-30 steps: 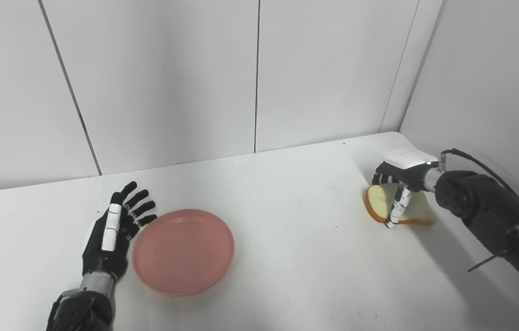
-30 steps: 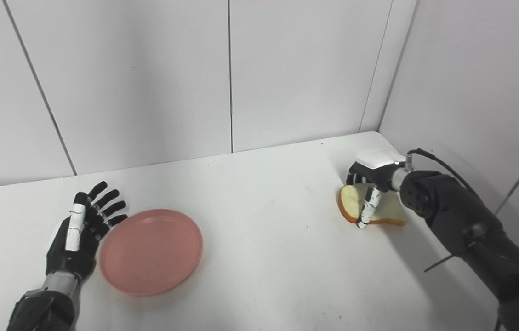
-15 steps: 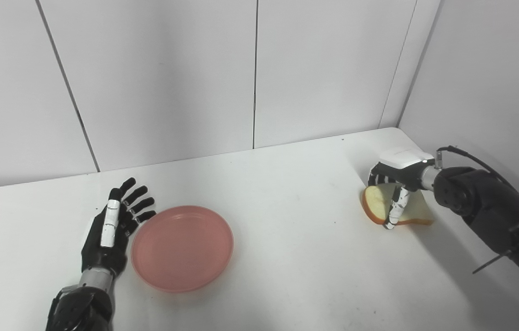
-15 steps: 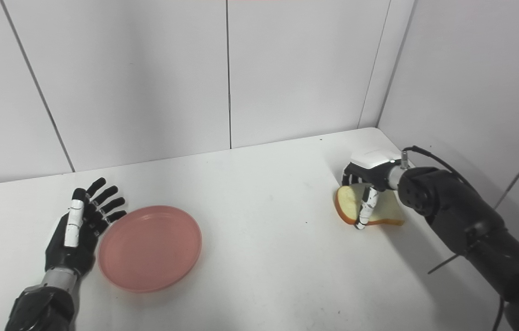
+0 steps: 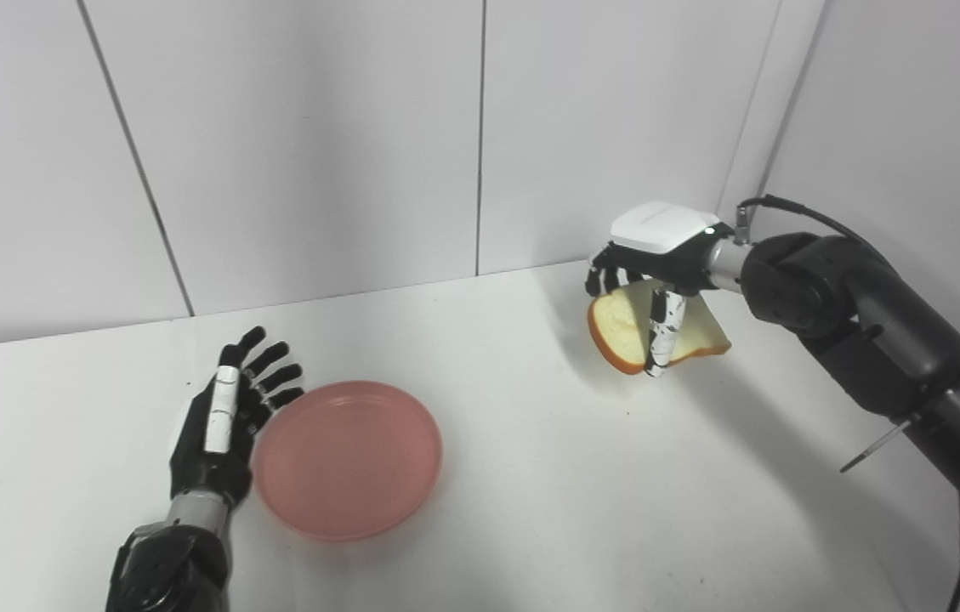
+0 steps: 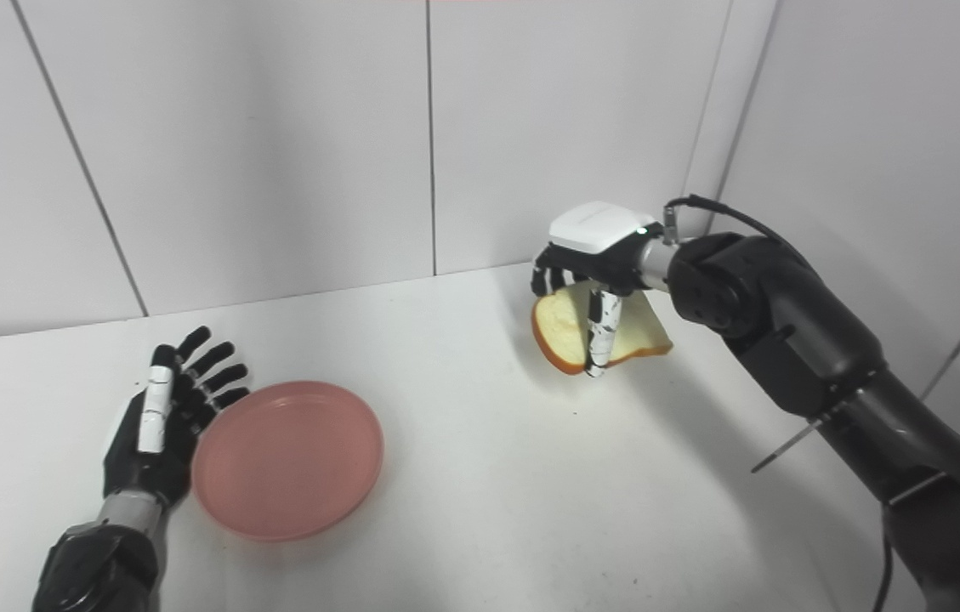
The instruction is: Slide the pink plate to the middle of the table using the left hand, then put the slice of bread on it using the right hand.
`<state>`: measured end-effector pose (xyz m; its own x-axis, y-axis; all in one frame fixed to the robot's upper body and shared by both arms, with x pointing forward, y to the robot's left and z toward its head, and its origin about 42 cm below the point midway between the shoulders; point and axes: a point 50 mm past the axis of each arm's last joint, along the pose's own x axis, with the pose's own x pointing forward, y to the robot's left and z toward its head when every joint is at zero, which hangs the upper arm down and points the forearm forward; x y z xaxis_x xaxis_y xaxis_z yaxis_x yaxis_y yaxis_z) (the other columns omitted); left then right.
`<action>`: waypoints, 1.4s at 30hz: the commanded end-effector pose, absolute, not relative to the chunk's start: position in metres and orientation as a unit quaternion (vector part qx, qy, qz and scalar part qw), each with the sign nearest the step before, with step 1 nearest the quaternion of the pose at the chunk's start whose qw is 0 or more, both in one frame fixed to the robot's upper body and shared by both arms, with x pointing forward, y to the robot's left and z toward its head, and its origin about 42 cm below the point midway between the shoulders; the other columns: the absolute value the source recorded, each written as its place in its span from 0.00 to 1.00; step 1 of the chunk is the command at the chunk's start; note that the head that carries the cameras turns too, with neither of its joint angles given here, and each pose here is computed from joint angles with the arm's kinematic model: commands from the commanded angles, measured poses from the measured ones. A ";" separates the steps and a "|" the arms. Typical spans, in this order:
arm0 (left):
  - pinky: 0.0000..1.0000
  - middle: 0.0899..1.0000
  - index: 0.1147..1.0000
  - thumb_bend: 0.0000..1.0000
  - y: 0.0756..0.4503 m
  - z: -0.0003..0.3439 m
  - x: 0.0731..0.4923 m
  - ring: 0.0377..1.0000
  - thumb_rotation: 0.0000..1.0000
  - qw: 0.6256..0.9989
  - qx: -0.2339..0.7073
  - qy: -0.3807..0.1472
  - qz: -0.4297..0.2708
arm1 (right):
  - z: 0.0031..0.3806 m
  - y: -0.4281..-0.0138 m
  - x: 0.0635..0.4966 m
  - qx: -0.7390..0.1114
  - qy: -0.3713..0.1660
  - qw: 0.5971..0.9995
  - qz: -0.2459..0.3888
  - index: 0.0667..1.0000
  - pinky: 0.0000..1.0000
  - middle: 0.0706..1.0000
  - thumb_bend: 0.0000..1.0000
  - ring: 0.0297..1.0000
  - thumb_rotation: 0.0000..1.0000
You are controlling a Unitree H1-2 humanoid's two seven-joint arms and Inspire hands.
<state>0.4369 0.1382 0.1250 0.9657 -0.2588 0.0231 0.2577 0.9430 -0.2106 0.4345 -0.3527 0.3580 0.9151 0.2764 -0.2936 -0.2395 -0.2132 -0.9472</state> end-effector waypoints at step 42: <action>0.66 0.82 0.83 0.78 0.074 0.083 0.430 0.73 0.83 0.985 -0.113 0.061 -0.111 | 0.369 -0.170 0.470 -0.699 -0.230 0.603 0.308 0.61 0.41 0.59 0.98 0.50 0.17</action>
